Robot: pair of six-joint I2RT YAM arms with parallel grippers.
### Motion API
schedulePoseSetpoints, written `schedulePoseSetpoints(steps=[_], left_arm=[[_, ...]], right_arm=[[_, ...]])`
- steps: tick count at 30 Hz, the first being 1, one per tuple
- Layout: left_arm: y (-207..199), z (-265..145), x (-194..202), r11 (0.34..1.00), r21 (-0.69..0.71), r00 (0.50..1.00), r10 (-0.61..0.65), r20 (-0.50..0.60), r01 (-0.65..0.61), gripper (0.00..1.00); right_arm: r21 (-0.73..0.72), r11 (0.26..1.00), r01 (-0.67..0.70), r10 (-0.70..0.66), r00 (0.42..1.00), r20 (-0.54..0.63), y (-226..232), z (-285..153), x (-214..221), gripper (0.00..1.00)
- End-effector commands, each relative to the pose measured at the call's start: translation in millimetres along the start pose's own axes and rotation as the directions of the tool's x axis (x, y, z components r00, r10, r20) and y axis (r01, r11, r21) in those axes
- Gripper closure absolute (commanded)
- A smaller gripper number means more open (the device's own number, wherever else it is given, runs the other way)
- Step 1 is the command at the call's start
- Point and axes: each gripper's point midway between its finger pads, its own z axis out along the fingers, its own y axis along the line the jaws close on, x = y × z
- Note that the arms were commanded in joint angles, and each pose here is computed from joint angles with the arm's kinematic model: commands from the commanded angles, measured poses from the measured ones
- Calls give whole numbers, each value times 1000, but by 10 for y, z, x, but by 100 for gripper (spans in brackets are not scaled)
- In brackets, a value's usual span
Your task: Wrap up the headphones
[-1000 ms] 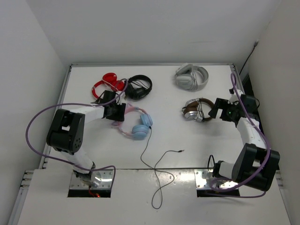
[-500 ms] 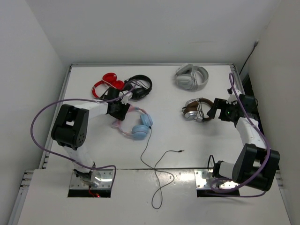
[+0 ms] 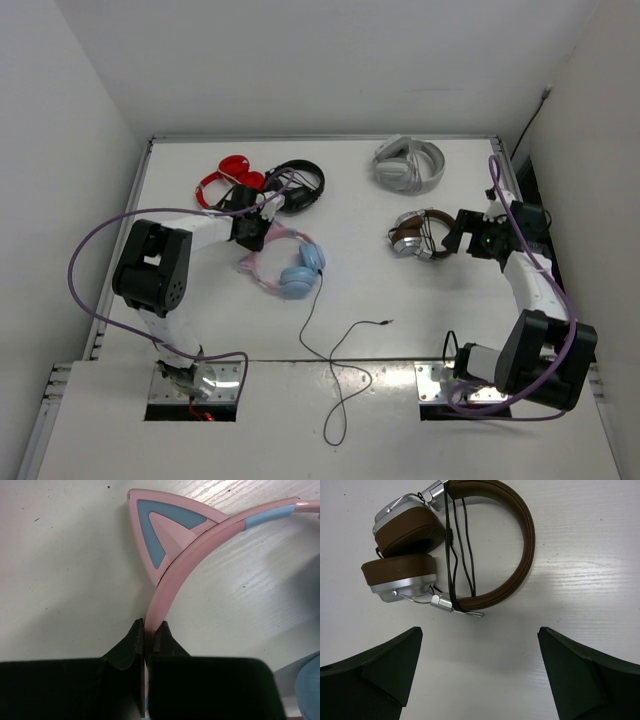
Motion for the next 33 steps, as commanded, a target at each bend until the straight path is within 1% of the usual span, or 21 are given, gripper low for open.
schedulePoseSetpoints(steps=[1, 4, 5, 7, 9, 11, 13, 14, 16, 17, 18, 19, 21, 22, 23, 24, 26, 28, 30, 31, 33], left_arm=[[-162, 99, 595, 999, 43, 980, 15, -200, -6, 100], [-250, 8, 620, 997, 77, 983, 6, -182, 9, 100], [-262, -71, 507, 997, 81, 990, -1, -142, 13, 100], [-308, -178, 485, 993, 112, 992, -21, -126, 35, 100], [-312, -352, 318, 990, 126, 995, -53, -85, 64, 100], [-324, -497, 57, 985, 157, 997, -73, -33, 78, 100], [-270, -667, -82, 976, 178, 992, -125, -15, 126, 100], [-264, -773, -269, 971, 202, 990, -138, 26, 130, 100], [-244, -927, -406, 964, 223, 985, -163, 56, 147, 100], [-196, -1075, -590, 961, 227, 977, -188, 105, 161, 100], [-175, -1131, -658, 958, 235, 974, -193, 119, 162, 100], [-134, -1277, -798, 953, 244, 964, -222, 149, 182, 100], [-136, -1432, -934, 940, 282, 952, -247, 179, 191, 100], [-90, -1514, -1010, 931, 293, 941, -279, 193, 216, 100], [-112, -1571, -1068, 921, 326, 935, -291, 205, 215, 100], [-77, -1650, -1102, 915, 334, 926, -309, 217, 227, 100], [-77, -1768, -1212, 891, 378, 906, -353, 232, 250, 100], [10, -1832, -1241, 867, 405, 887, -403, 227, 290, 100], [13, -1955, -1327, 829, 466, 865, -448, 224, 309, 100], [90, -1994, -1363, 810, 480, 847, -483, 221, 337, 100], [109, -2066, -1391, 786, 511, 832, -510, 218, 348, 100]], right_arm=[[-4, 999, 36, -36, 997, 62, 39, -102, -177, 1], [-51, 996, 74, -70, 995, 76, 219, -130, -224, 1], [-75, 994, 75, -70, 995, 73, 296, -143, -212, 1], [-124, 985, 116, -106, 990, 90, 511, -176, -233, 1], [-196, 968, 159, -142, 985, 99, 771, -206, -220, 1], [-277, 944, 177, -150, 982, 117, 978, -262, -283, 1], [-333, 925, 185, -156, 982, 111, 1132, -272, -278, 1], [-363, 913, 185, -161, 982, 95, 1198, -255, -233, 1], [-400, 891, 214, -195, 977, 88, 1359, -257, -167, 1], [-413, 877, 247, -222, 969, 108, 1430, -280, -155, 1], [-425, 861, 281, -247, 960, 135, 1511, -340, -167, 1], [-452, 830, 326, -290, 945, 149, 1629, -344, -71, 1], [-474, 793, 382, -328, 924, 196, 1756, -400, -3, 1], [-498, 766, 407, -349, 913, 210, 1865, -426, 64, 1], [-502, 747, 437, -357, 900, 251, 1931, -458, 47, 1], [-537, 728, 426, -357, 905, 233, 2005, -446, 186, 1], [-564, 705, 430, -353, 902, 247, 2095, -472, 257, 1], [-609, 653, 450, -360, 892, 272, 2246, -532, 371, 1], [-631, 635, 446, -365, 893, 263, 2297, -518, 501, 1], [-650, 616, 445, -359, 893, 272, 2380, -540, 537, 3], [-668, 587, 458, -359, 886, 292, 2463, -549, 609, 6]])
